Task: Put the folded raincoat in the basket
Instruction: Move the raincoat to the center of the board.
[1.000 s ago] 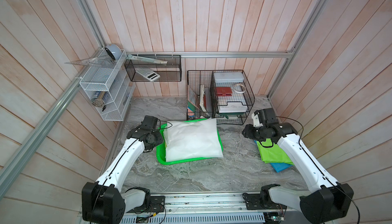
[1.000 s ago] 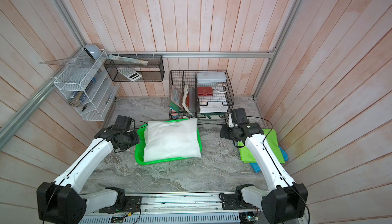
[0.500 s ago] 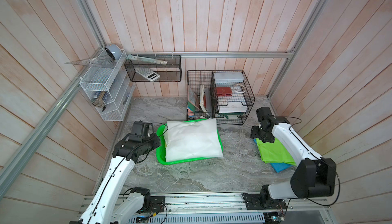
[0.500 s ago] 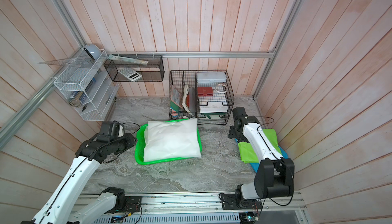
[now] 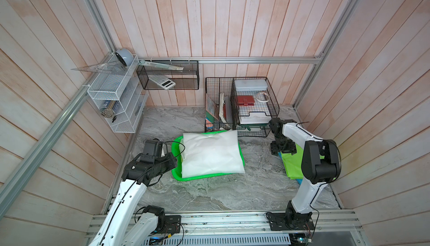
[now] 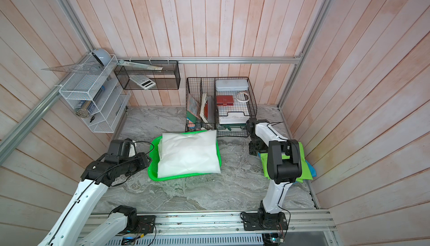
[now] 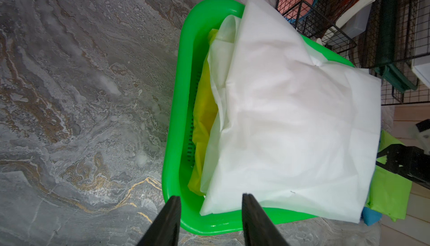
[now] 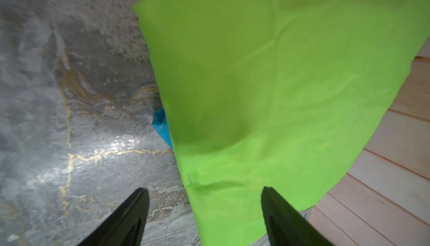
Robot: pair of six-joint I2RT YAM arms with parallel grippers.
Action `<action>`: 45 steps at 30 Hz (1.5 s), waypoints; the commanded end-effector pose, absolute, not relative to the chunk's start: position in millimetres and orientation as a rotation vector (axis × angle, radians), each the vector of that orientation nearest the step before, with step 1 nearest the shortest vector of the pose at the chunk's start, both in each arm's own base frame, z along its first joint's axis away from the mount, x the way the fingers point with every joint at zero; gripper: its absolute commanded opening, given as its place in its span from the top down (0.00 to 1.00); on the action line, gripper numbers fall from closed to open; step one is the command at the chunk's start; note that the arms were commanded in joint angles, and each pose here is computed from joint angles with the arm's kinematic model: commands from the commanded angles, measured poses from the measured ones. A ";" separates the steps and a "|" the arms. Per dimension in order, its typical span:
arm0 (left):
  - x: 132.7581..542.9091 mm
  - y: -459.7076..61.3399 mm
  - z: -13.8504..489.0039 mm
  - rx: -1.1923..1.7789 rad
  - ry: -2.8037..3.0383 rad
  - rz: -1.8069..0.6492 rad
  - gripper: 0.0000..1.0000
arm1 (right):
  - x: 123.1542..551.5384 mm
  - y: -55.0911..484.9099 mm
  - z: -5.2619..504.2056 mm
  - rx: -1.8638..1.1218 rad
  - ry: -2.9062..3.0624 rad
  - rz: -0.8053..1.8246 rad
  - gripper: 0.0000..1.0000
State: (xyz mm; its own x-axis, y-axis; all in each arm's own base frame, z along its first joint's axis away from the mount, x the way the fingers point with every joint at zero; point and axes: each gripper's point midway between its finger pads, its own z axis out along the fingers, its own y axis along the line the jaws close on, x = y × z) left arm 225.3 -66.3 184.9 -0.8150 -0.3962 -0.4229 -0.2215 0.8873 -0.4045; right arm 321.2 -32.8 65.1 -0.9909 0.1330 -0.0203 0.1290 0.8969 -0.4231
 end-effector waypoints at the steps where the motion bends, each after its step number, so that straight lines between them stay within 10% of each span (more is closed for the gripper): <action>1: 226.8 -70.3 185.1 -0.404 2.535 -0.489 0.53 | 313.5 -44.0 59.3 -0.135 -2.991 0.787 0.18; 12: 226.6 -70.3 186.5 -0.398 2.527 -0.492 0.52 | 309.8 -29.8 43.7 -0.126 -3.006 0.624 0.45; 19: 227.4 -68.4 183.9 -0.410 2.539 -0.473 0.51 | 301.4 -16.2 56.0 -0.164 -3.079 0.483 0.86; 25: 226.9 -66.9 185.4 -0.414 2.529 -0.467 0.50 | 298.8 -11.8 66.7 -0.188 -3.118 0.433 1.00; 33: 227.3 -65.9 183.5 -0.421 2.537 -0.456 0.50 | 288.0 24.4 83.9 -0.204 -3.211 0.189 1.00; 37: 227.5 -66.0 183.0 -0.423 2.539 -0.456 0.50 | 287.6 -7.2 83.6 -0.216 -3.180 0.470 0.56; 45: 227.4 -65.6 180.9 -0.425 2.549 -0.450 0.50 | 296.7 -34.4 57.9 -0.142 -3.012 0.756 0.44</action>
